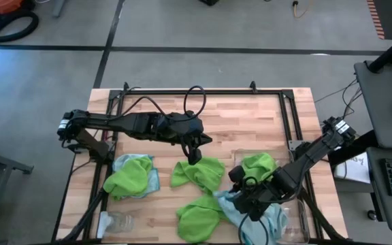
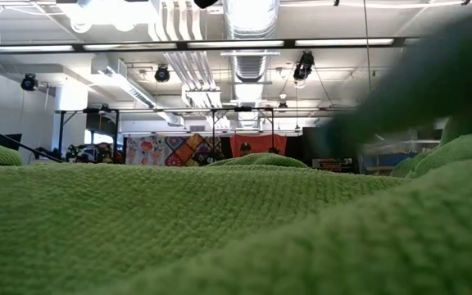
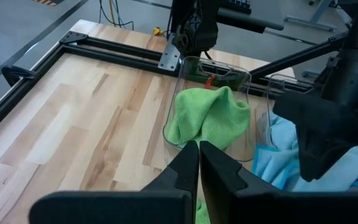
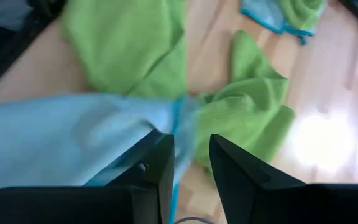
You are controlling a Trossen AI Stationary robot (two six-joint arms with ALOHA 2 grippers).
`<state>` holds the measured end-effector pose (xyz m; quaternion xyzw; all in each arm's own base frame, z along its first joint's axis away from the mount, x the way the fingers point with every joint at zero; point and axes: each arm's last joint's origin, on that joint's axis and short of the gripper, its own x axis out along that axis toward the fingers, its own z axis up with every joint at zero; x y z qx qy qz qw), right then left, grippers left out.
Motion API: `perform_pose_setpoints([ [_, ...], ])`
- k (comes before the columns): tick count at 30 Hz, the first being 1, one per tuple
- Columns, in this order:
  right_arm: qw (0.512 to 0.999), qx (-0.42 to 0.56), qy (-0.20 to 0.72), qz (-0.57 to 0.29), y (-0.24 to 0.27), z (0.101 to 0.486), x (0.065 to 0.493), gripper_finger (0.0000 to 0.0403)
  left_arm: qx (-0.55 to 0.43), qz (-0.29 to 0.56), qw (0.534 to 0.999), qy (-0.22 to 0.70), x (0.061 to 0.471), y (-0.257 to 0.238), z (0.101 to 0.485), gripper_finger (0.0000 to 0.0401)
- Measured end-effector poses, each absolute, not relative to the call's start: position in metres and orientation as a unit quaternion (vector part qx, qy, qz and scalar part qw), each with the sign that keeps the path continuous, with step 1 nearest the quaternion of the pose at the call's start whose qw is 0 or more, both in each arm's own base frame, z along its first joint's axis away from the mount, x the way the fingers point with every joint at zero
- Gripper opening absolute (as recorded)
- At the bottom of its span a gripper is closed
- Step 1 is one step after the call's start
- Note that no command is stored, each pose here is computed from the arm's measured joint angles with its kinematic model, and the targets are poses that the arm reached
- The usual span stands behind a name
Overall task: Sort microfiber towel by color & place in baskets
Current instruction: Put the blue microfiber cloth into the bottom transparent bin, then put the green microfiber cloth into the top transparent bin
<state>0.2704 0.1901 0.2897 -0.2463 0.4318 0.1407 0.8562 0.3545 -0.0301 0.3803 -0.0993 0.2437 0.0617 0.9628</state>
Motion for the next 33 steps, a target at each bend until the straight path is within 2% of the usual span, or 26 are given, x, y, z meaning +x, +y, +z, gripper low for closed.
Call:
perform_pose_setpoints([
  [5, 0.861, -0.212, 0.443, 0.134, 0.191, 0.289, 0.269, 0.0104, -0.099, 0.062, 0.963, 0.244, 0.354, -0.030, 0.380, 0.0000],
  [12, 0.836, -0.156, 0.518, 0.090, 0.183, 0.285, 0.258, 0.0089, -0.099, 0.062, 0.963, 0.244, 0.354, -0.030, 0.380, 0.0000],
  [15, 0.842, -0.131, 0.517, 0.078, 0.184, 0.287, 0.258, 0.0082, -0.099, 0.062, 0.963, 0.244, 0.354, -0.030, 0.380, 0.0000],
  [23, 0.858, -0.183, 0.478, 0.044, 0.179, 0.290, 0.265, 0.0070, -0.099, 0.062, 0.963, 0.244, 0.355, -0.030, 0.380, 0.0000],
  [33, 0.860, -0.181, 0.476, 0.027, 0.173, 0.290, 0.269, 0.0069, -0.099, 0.062, 0.963, 0.244, 0.355, -0.030, 0.380, 0.0000],
])
